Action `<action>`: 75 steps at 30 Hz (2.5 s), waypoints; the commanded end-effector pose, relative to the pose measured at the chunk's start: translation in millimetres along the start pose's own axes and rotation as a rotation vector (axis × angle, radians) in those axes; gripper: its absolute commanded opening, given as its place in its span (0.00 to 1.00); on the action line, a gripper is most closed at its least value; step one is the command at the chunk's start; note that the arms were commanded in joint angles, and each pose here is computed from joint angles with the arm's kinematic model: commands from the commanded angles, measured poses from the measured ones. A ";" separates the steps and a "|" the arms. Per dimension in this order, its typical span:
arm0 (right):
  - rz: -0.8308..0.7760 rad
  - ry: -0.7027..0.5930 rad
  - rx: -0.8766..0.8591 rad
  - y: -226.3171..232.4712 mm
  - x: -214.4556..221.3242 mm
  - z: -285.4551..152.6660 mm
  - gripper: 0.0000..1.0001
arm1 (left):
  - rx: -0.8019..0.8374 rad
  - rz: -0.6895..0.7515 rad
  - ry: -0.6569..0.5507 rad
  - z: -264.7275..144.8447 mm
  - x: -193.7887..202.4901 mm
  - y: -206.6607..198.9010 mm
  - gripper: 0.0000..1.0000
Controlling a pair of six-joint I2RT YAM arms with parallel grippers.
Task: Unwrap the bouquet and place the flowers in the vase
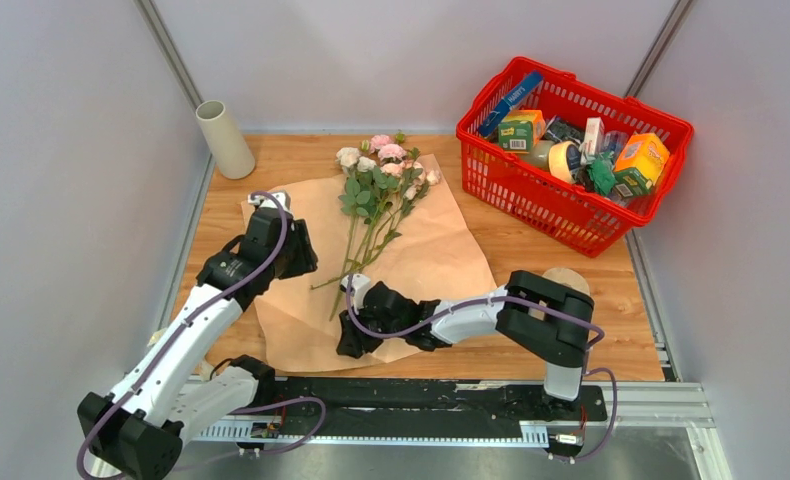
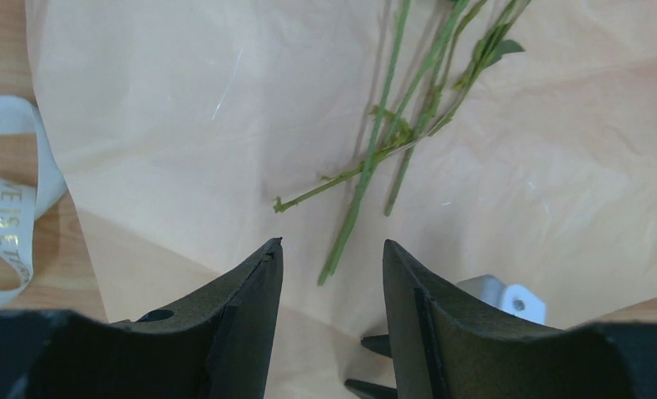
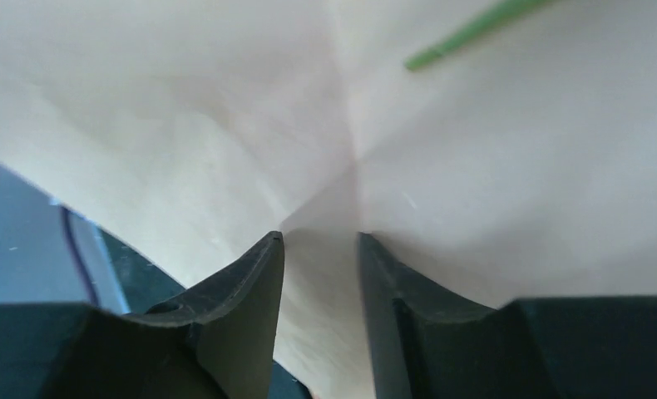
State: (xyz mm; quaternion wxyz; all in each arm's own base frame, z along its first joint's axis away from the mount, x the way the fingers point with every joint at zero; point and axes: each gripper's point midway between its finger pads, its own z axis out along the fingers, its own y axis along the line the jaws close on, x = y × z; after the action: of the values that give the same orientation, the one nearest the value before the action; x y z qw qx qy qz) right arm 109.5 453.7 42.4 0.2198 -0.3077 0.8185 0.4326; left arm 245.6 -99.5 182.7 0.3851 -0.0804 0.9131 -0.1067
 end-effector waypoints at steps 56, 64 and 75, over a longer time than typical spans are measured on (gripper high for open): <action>0.090 -0.266 -0.241 97.1 -77.7 -24.2 0.31 | -0.135 -0.191 -0.165 -33.9 -10.1 36.0 0.56; 0.091 -0.088 -0.173 92.5 -10.7 41.7 0.28 | -0.153 -0.164 -0.162 -34.0 -11.4 38.7 0.56; 0.060 -0.017 -0.037 68.1 24.7 55.1 0.27 | -0.143 -0.094 -0.113 -18.4 -4.7 34.1 0.56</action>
State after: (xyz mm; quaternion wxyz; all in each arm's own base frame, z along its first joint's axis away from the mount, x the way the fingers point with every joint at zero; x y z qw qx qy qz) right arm 44.2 517.4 29.5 0.1869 -0.2834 0.8151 0.4694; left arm 229.6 -59.6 192.7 0.4241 -0.1816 0.8853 -0.0573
